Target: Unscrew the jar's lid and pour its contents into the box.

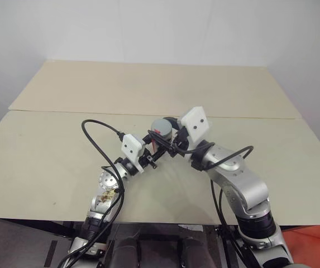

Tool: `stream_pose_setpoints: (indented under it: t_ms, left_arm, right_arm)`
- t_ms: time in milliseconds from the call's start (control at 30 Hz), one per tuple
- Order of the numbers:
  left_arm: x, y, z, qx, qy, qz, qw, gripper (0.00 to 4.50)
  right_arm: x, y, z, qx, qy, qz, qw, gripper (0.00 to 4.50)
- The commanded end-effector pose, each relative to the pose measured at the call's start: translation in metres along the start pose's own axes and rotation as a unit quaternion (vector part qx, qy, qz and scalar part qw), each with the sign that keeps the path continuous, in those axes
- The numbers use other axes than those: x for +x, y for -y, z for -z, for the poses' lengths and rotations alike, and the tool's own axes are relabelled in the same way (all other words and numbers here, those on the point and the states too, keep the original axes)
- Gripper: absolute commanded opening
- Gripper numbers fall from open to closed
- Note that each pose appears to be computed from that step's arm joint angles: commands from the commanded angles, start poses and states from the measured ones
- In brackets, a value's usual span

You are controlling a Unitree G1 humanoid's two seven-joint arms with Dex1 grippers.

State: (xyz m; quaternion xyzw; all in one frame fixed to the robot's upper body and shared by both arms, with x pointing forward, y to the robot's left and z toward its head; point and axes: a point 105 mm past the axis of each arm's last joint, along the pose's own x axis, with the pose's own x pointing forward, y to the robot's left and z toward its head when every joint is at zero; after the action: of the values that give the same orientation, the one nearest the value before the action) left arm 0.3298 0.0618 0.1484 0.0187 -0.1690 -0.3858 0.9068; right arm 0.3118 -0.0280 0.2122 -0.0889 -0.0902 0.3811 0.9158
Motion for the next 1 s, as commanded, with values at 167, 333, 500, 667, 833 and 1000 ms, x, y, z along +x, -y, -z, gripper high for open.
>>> stream_pose_setpoints:
  t_ms: [167,333,500,667,833,1000]
  left_arm:
    - [0.001,0.006,-0.019,0.024,0.022,0.053,0.998,1.93]
    - [-0.006,0.017,-0.042,0.026,0.04,0.145,0.988,1.93]
    - [-0.015,0.03,-0.064,-0.001,0.058,0.227,0.972,1.93]
    - [-0.016,0.039,-0.076,-0.012,0.072,0.279,0.958,1.93]
    - [-0.013,0.044,-0.079,-0.014,0.078,0.295,0.952,1.93]
    - [-0.015,0.049,-0.081,-0.014,0.076,0.308,0.948,1.93]
  right_arm:
    - [-0.009,0.007,-0.012,-0.006,0.028,-0.012,1.0,2.82]
    - [-0.021,0.006,-0.019,0.018,0.028,-0.107,0.994,2.82]
    - [-0.034,-0.001,-0.03,0.022,0.02,-0.257,0.966,2.82]
    - [-0.046,-0.004,-0.035,0.008,0.013,-0.404,0.915,2.82]
    - [-0.048,0.003,-0.032,-0.017,-0.004,-0.516,0.857,2.82]
    - [-0.047,0.008,-0.029,-0.028,-0.025,-0.556,0.831,2.82]
